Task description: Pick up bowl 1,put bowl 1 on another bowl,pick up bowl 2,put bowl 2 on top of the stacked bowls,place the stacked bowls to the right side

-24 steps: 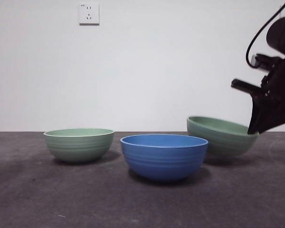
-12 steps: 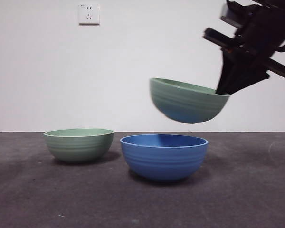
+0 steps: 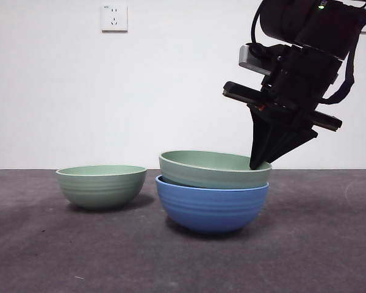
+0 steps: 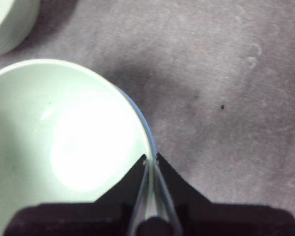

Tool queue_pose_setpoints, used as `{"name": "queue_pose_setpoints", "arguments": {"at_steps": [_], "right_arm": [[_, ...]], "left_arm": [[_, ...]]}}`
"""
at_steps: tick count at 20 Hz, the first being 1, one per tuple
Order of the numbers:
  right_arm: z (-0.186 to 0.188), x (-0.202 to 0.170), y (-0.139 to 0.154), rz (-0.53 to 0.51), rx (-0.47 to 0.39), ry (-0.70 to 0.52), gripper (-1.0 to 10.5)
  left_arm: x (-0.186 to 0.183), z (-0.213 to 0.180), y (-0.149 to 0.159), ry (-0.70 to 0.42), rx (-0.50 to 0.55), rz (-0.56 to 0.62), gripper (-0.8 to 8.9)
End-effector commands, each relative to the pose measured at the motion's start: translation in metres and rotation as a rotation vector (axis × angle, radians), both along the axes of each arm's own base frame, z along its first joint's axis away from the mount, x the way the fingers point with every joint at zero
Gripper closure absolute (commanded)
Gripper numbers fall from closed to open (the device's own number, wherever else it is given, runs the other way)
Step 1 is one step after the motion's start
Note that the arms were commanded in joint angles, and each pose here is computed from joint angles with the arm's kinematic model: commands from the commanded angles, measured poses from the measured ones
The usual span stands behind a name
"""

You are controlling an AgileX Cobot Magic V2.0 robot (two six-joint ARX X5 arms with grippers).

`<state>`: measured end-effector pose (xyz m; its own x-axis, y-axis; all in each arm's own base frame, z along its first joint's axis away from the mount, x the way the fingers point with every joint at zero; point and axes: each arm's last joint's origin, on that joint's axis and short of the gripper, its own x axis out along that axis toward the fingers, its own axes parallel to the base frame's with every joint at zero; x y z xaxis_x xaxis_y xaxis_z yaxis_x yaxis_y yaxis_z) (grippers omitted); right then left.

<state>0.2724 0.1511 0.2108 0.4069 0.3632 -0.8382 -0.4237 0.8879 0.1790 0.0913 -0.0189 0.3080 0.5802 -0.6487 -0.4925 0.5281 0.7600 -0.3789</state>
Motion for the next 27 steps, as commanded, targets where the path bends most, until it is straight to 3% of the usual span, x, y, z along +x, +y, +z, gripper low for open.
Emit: {"name": "queue_pose_setpoints", "arguments": {"at_steps": [1, 3, 5, 6, 10, 14, 22, 27], "right_arm": [[-0.004, 0.000, 0.002, 0.016, -0.002, 0.007, 9.4], [-0.004, -0.001, 0.002, 0.018, 0.000, 0.013, 9.0], [-0.004, -0.002, 0.003, 0.031, 0.015, 0.024, 7.4], [-0.004, -0.002, 0.004, 0.034, 0.013, 0.023, 7.2], [0.000, -0.003, 0.003, 0.034, 0.020, 0.011, 7.2], [0.040, -0.018, -0.006, 0.032, 0.084, -0.116, 7.2], [0.126, -0.096, -0.049, 0.028, 0.212, -0.366, 7.2], [0.140, -0.131, -0.068, 0.009, 0.245, -0.380, 7.2]], "left_arm": [[0.000, 0.001, 0.000, -0.006, 0.000, -0.001, 2.16], [0.000, 0.001, 0.000, -0.005, 0.003, 0.003, 2.16], [0.002, 0.000, 0.001, 0.001, 0.021, 0.024, 2.16], [0.003, -0.001, 0.001, 0.007, 0.030, 0.034, 2.16], [0.017, -0.003, 0.001, 0.033, 0.035, 0.039, 2.16], [0.047, -0.008, 0.001, 0.047, 0.035, 0.048, 2.16], [0.134, -0.043, -0.007, 0.132, 0.083, 0.234, 2.16], [0.188, -0.066, -0.027, 0.197, 0.234, 0.303, 2.16]]}}
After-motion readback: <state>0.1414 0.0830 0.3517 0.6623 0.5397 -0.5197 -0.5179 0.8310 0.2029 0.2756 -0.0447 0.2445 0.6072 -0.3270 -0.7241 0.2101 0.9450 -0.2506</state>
